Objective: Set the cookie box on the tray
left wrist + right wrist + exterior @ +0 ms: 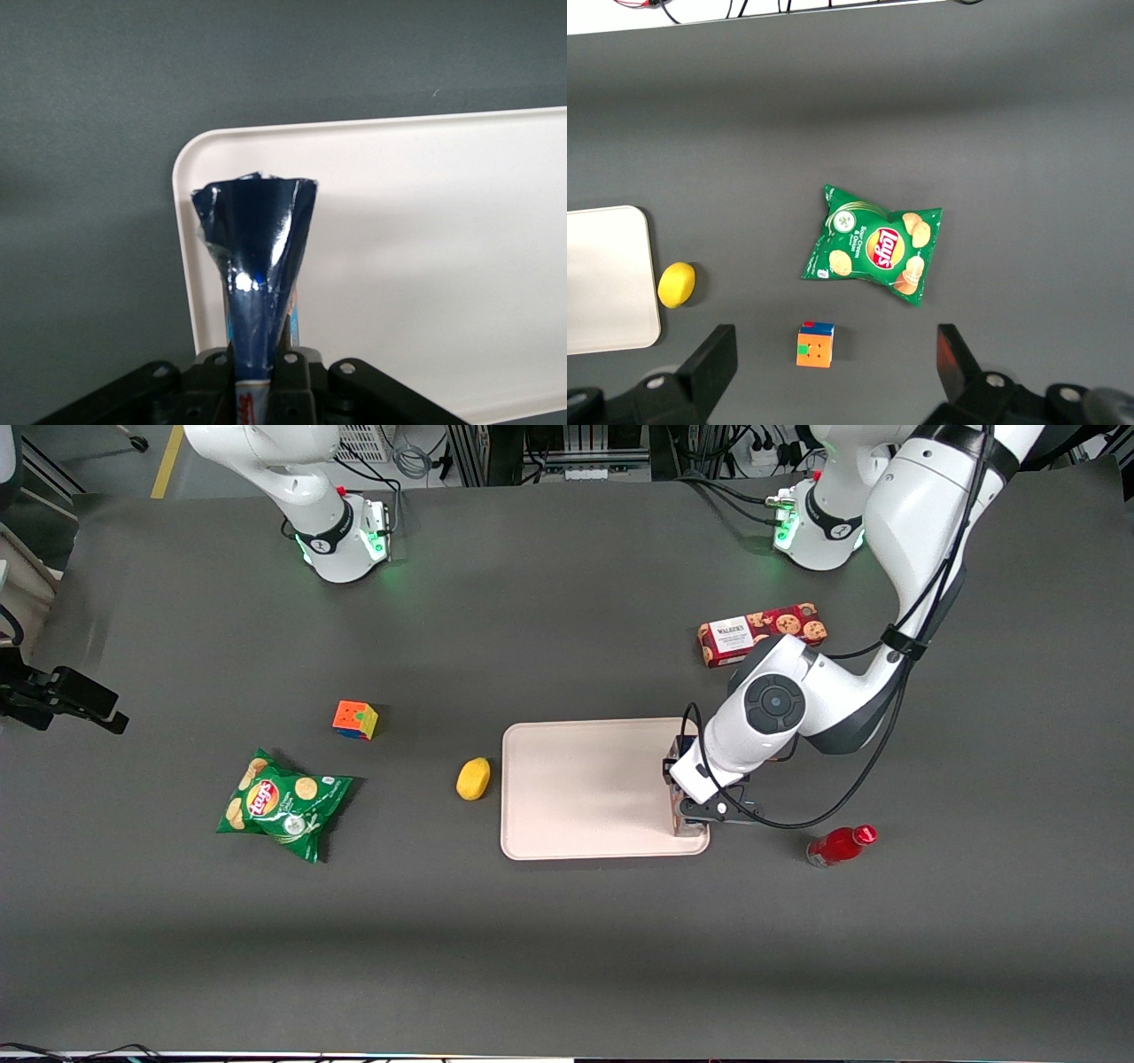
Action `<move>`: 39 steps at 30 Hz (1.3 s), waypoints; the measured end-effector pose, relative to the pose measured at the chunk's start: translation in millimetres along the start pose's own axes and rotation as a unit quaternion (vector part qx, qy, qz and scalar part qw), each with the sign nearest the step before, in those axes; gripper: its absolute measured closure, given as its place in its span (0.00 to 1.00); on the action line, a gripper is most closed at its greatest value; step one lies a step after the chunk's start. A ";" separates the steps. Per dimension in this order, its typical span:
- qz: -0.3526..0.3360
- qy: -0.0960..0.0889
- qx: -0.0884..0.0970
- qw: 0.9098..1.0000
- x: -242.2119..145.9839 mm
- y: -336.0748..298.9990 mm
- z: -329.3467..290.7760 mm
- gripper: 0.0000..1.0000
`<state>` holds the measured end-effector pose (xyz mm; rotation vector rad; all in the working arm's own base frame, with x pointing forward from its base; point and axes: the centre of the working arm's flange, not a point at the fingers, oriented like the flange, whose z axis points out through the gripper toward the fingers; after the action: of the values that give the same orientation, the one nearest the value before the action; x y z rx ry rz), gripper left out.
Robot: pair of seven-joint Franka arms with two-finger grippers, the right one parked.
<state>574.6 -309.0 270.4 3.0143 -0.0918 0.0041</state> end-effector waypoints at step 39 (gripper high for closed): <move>0.016 -0.074 0.112 0.991 -55.4 -233.6 -449.1 0.00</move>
<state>534.0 -17.9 686.2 3.2332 -0.1648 -0.2198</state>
